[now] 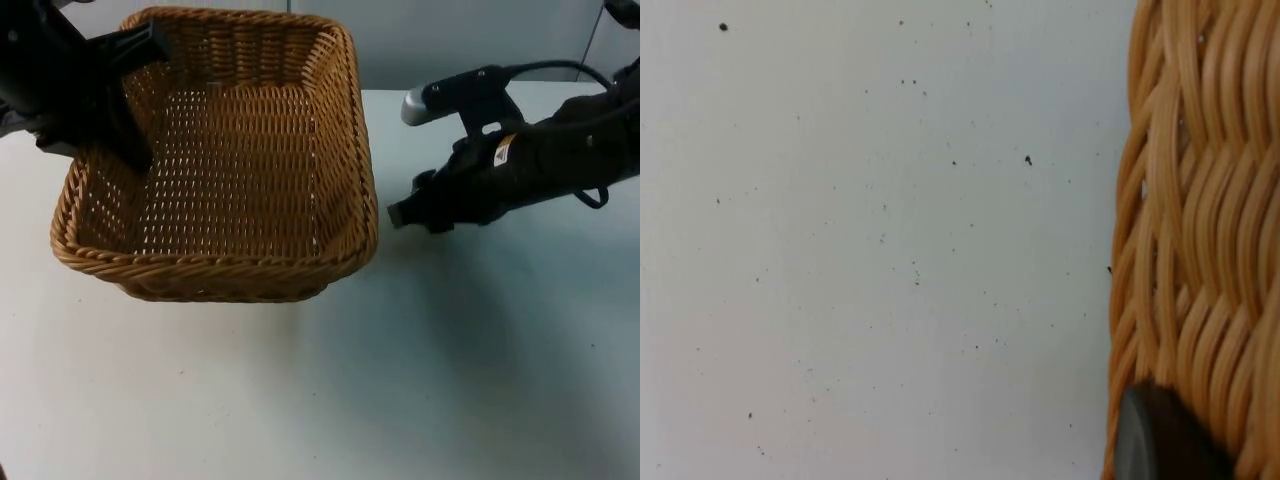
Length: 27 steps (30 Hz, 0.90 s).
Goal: Pick up the basket with the left hand and place the ball into the basket with the right hand.
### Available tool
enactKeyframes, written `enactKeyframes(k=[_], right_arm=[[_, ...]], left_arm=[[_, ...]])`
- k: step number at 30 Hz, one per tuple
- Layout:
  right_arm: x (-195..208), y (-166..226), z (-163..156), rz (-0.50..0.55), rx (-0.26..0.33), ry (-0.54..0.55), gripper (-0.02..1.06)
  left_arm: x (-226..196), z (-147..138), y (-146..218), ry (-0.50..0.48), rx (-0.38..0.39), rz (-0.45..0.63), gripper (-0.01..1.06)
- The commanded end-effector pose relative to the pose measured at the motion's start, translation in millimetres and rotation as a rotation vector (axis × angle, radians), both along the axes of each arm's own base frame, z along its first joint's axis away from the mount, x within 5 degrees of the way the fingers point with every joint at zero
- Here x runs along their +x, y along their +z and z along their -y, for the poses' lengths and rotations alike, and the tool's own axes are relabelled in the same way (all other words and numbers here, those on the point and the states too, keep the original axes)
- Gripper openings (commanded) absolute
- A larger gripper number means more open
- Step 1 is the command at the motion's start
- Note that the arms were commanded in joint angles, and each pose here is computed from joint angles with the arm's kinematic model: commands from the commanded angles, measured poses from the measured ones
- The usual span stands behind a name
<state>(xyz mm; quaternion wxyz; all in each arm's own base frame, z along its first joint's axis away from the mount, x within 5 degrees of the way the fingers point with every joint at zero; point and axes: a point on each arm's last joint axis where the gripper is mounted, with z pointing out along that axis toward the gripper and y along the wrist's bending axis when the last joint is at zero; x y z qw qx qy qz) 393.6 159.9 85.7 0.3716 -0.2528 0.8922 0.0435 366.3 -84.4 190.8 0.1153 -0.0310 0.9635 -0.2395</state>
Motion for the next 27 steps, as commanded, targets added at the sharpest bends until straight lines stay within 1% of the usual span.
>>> enactKeyframes(k=[1,2,4,6,7,8,9,10,11,12,13,14,15,16,17,19,20,21,22,24,25,26,27], right_arm=[[26,55,12,0.095,-0.005,-0.016,0.0],[26,55,12,0.095,-0.005,-0.016,0.0],[36,99,19,0.111,0.003,-0.05,0.0],[36,140,23,0.08,0.014,-0.077,0.0],[36,140,23,0.08,0.014,-0.077,0.0],[32,157,21,0.056,0.017,-0.073,0.0],[25,177,12,0.043,-0.026,-0.007,0.0],[17,186,4,0.033,-0.072,0.058,0.0],[9,195,-6,0.024,-0.099,0.122,0.0],[9,195,-6,0.024,-0.099,0.122,0.0],[2,201,-16,0.022,-0.121,0.194,0.0],[-8,205,-28,0.003,-0.126,0.268,0.0],[-18,208,-40,-0.021,-0.117,0.336,0.0],[-18,208,-40,-0.021,-0.117,0.336,0.0],[-26,208,-51,-0.05,-0.079,0.384,0.0],[-47,206,-79,-0.101,-0.02,0.528,0.0],[-51,205,-86,-0.109,-0.013,0.558,0.0],[-51,205,-86,-0.109,-0.013,0.558,0.0],[-56,202,-94,-0.118,-0.005,0.58,0.0],[-61,196,-105,-0.133,-0.01,0.608,0.0],[-61,196,-105,-0.133,-0.01,0.608,0.0],[-62,194,-107,-0.136,-0.017,0.623,0.0],[-64,187,-111,-0.141,-0.05,0.677,0.0]], left_arm=[[-1,1,6,0.015,-0.029,0.004,0.0],[-1,1,6,0.015,-0.029,0.004,0.0],[-1,1,6,0.015,-0.029,0.004,0.0],[-1,1,6,0.015,-0.029,0.004,0.0],[-1,1,6,0.015,-0.029,0.004,0.0],[0,1,7,0.017,-0.028,0.008,0.0],[1,1,7,0.023,-0.026,0.017,0.0],[1,0,7,0.027,-0.024,0.024,0.0],[2,0,7,0.029,-0.023,0.028,0.0],[2,0,7,0.029,-0.023,0.028,0.0],[2,0,7,0.034,-0.021,0.036,0.0],[3,0,7,0.037,-0.02,0.039,0.0],[4,0,7,0.043,-0.018,0.05,0.0],[4,0,7,0.043,-0.018,0.05,0.0],[5,-1,7,0.05,-0.018,0.059,0.0],[6,0,8,0.065,-0.031,0.065,0.0],[5,0,8,0.064,-0.035,0.06,0.0],[5,0,8,0.064,-0.035,0.06,0.0],[5,1,8,0.064,-0.043,0.053,0.0],[2,3,9,0.058,-0.071,0.021,0.0],[2,3,9,0.058,-0.071,0.021,0.0],[1,4,9,0.047,-0.078,0.009,0.0],[-1,6,9,0.011,-0.09,0.006,0.0]])
